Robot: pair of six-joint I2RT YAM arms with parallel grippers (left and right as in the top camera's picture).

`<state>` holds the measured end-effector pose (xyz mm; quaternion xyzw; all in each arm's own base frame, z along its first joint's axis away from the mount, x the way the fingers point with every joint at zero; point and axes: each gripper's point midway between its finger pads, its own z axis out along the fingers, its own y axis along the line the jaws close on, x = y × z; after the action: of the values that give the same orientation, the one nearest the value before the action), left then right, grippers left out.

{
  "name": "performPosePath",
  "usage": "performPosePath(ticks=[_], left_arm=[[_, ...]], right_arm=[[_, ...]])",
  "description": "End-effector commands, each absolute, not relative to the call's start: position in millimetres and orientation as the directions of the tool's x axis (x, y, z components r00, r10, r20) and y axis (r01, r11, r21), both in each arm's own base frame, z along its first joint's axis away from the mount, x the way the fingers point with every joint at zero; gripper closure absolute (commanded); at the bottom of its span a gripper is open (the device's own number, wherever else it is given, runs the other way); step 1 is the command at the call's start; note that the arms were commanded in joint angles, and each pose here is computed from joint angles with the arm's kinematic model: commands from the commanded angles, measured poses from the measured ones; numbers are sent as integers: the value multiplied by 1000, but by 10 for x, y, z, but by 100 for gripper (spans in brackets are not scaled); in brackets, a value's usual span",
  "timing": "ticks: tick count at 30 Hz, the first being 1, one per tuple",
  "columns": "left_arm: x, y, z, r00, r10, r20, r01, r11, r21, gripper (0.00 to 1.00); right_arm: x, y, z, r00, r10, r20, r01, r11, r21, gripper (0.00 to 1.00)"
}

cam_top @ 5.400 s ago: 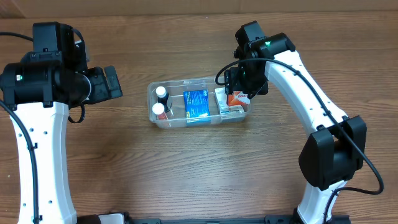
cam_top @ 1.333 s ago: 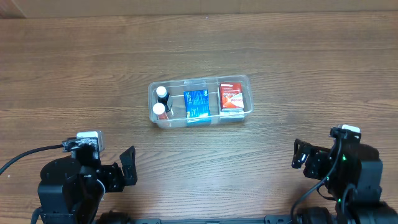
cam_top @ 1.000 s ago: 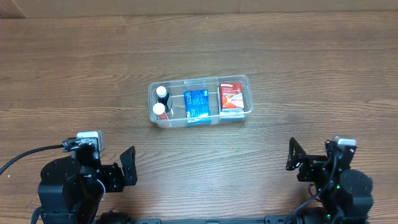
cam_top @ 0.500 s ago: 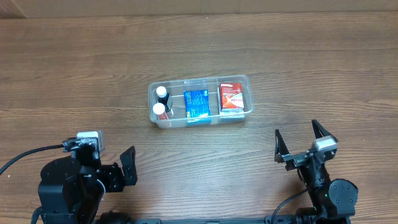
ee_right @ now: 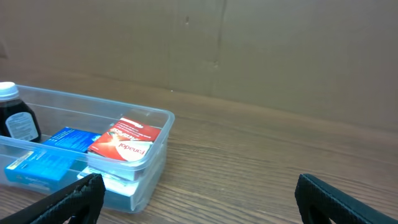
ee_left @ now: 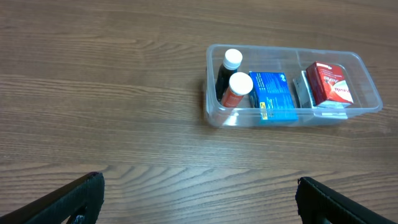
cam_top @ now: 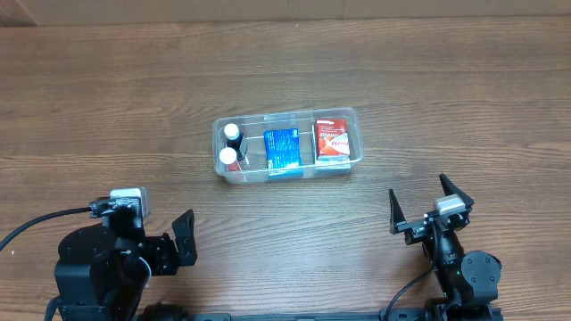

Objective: Pack container

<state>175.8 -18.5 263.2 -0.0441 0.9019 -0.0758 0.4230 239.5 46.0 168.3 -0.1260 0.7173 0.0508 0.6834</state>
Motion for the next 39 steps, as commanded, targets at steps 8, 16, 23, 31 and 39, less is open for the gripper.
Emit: performPosePath(ticks=[8, 16, 23, 31, 39], left_arm=[[1751, -178, 2625, -636, -159, -755, -29, 983, -183, 0], [1751, -178, 2625, -636, -159, -755, -29, 983, -183, 0], [1751, -178, 2625, -636, -159, -755, -29, 983, -183, 0], [1751, -178, 2625, -636, -159, -755, -29, 983, -183, 0], [1751, -178, 2625, -636, -159, -755, -29, 983, -183, 0]], right_arm=[[2431, 227, 1698, -54, 0, -999, -110, 994, 6, 0], [2431, 227, 1697, -54, 1, -999, -110, 994, 7, 0], [2431, 227, 1697, -54, 1, -999, -110, 994, 7, 0], [2431, 227, 1697, -54, 1, -999, -110, 994, 7, 0], [2431, 227, 1697, -54, 1, -999, -110, 994, 7, 0]])
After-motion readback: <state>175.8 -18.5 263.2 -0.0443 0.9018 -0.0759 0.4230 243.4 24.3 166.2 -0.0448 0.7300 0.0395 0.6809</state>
